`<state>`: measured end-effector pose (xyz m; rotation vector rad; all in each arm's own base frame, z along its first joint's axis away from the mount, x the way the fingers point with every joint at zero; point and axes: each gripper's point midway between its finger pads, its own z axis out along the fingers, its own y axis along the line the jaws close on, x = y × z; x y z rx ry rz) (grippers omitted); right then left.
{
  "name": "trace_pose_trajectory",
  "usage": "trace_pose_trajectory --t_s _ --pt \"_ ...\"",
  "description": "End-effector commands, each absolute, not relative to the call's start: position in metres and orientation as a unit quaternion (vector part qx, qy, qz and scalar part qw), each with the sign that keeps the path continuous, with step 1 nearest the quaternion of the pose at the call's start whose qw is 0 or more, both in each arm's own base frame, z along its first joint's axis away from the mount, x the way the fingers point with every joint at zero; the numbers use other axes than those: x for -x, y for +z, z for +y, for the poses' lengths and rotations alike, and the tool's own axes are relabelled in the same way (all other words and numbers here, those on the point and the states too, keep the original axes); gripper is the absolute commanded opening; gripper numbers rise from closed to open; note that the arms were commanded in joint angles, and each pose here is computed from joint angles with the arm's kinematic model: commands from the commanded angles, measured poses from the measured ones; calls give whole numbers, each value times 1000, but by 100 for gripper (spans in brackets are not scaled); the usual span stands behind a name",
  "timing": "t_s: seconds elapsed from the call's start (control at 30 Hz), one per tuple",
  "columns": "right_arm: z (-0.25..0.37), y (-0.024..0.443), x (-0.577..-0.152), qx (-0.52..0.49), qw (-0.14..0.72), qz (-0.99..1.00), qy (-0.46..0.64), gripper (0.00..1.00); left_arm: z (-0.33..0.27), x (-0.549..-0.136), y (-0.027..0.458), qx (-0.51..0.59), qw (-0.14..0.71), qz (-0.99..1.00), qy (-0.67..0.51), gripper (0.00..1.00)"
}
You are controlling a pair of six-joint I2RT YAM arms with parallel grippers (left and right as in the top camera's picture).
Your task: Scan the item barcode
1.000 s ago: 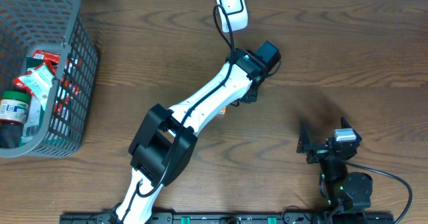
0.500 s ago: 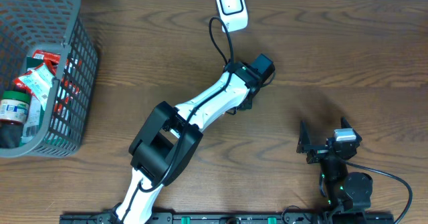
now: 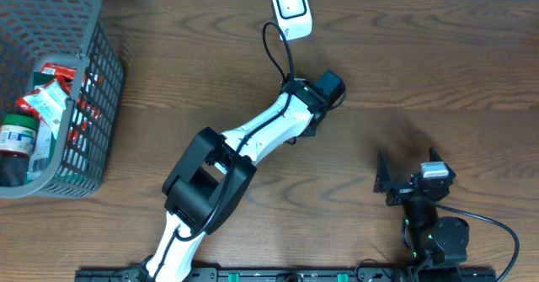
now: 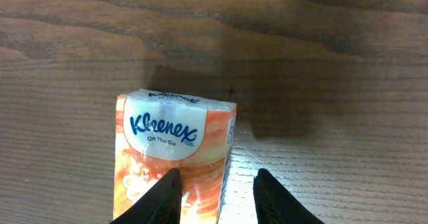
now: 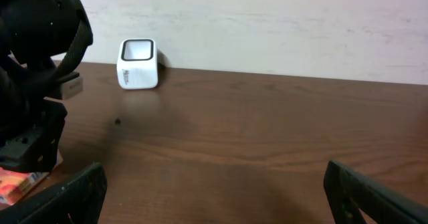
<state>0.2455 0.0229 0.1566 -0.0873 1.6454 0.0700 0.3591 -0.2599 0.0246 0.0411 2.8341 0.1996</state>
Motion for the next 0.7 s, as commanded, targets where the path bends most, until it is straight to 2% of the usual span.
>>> trace_pose_trajectory --t_s 0.0,0.27,0.67 --pt "24 155 -245 43 678 734 30 99 -253 -356 17 -14 150 984 91 36" --pt "24 155 -245 43 678 734 30 99 -246 -349 7 -16 140 985 100 31" --pt "24 155 -245 43 678 734 30 99 -245 -348 3 -16 140 985 100 31"
